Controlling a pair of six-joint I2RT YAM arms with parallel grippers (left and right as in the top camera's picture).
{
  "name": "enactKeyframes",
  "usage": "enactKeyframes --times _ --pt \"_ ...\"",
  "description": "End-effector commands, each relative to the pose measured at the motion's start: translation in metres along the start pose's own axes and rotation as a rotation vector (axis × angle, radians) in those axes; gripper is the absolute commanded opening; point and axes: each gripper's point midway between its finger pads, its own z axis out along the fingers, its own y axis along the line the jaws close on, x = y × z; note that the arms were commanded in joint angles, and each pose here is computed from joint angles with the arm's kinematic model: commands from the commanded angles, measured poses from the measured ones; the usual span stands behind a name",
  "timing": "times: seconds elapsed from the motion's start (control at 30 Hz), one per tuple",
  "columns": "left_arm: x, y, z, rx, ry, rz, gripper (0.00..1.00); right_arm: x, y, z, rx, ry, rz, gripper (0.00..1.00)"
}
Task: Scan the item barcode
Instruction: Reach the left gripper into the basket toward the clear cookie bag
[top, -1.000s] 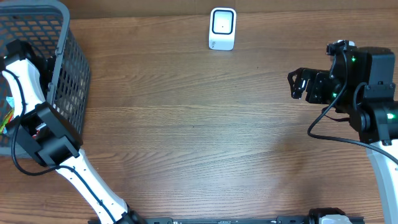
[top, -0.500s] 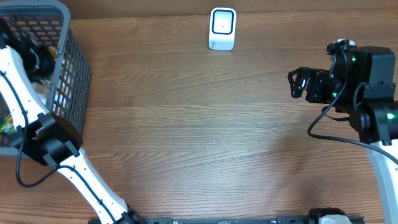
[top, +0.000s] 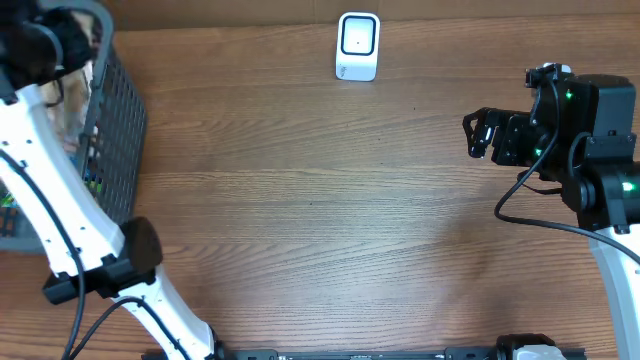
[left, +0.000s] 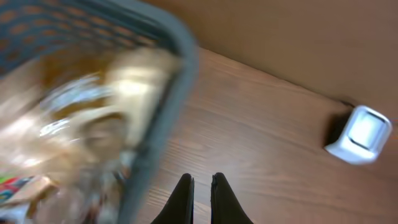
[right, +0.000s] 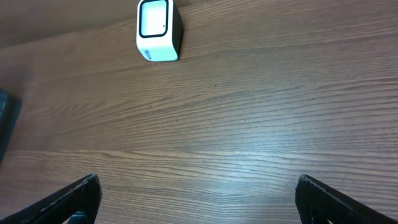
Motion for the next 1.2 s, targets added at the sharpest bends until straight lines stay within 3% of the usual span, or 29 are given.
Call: enactKeyframes --times 0.0,0.13,0.27,0.37,0.4,0.57,0.63,0.73,1.17 --pt "0.012 -0.053 -0.016 0.082 0.002 0.081 0.04 -0.010 0.005 -0.007 -0.011 -0.034 -0.010 1.00" --pt "0.035 -0.081 -0.005 0.000 0.059 0.158 0.04 -0.010 0.005 -0.007 -0.011 -0.034 -0.010 1.00" --pt "0.027 -0.051 -0.006 -0.238 -0.004 0.063 0.05 -0.010 0.005 -0.007 -0.011 -0.034 -0.010 1.00" --pt "0.019 -0.033 -0.008 -0.278 -0.029 0.004 0.40 -0.009 0.005 -0.007 -0.011 -0.034 -0.010 1.00" --pt "0.015 -0.012 -0.010 -0.310 -0.036 -0.060 0.56 -0.009 0.005 -0.007 -0.011 -0.034 -0.010 1.00" --pt "0.006 0.054 -0.018 -0.400 -0.056 -0.227 0.69 -0.008 0.004 -0.005 -0.009 -0.026 -0.009 1.00" --pt "0.005 0.091 -0.024 -0.460 -0.064 -0.294 0.82 -0.007 0.003 -0.001 -0.007 -0.015 -0.006 1.00" --pt "0.008 0.127 -0.022 -0.512 -0.045 -0.347 0.91 -0.005 0.001 0.006 -0.003 0.005 -0.001 1.00" --pt "0.067 0.202 0.132 -0.456 0.338 -0.319 1.00 -0.001 0.000 0.016 -0.009 0.036 0.005 1.00"
